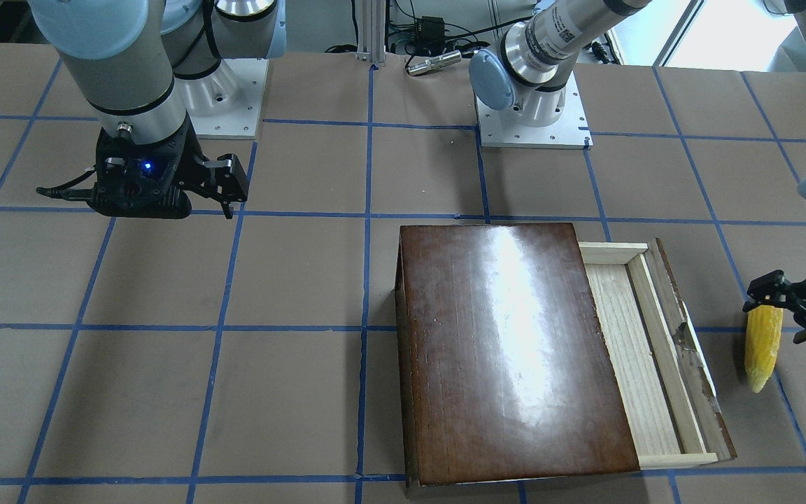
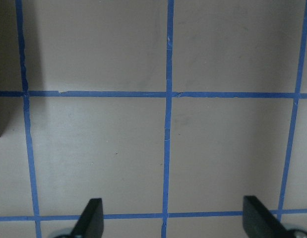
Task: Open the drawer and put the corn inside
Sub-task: 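Lower the left gripper over the yellow corn cob and close on it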
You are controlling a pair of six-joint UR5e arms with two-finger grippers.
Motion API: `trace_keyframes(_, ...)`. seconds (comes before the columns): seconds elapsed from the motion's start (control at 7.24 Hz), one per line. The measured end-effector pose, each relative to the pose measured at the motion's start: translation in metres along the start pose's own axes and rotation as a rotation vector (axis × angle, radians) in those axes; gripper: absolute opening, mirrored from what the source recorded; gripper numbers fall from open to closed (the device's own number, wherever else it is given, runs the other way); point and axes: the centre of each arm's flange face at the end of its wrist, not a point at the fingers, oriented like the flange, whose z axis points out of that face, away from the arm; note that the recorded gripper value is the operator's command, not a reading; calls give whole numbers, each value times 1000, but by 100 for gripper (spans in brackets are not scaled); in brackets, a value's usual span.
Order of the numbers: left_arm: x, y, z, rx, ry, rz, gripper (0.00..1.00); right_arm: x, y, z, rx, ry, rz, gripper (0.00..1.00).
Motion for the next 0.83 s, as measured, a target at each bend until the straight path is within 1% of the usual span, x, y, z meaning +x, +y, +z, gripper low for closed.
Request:
trace_keyframes(0.14,-4,1,10,-9,-9,12,100,0,0,0,0,0,0,100)
trace_keyframes(0.41,-11,12,24,-37,-7,33,100,0,0,0,-1,0,0,100)
trace_keyframes(0.55,-15,20,29,-45,0,35,94,0,0,0,-1,0,0,100)
trace_keyframes(0.69,-16,23,33,-49,8,35,63,0,0,1,-1,0,0,100)
trace_keyframes(0.83,-16,24,35,-50,14,35,42,0,0,1,-1,0,0,100)
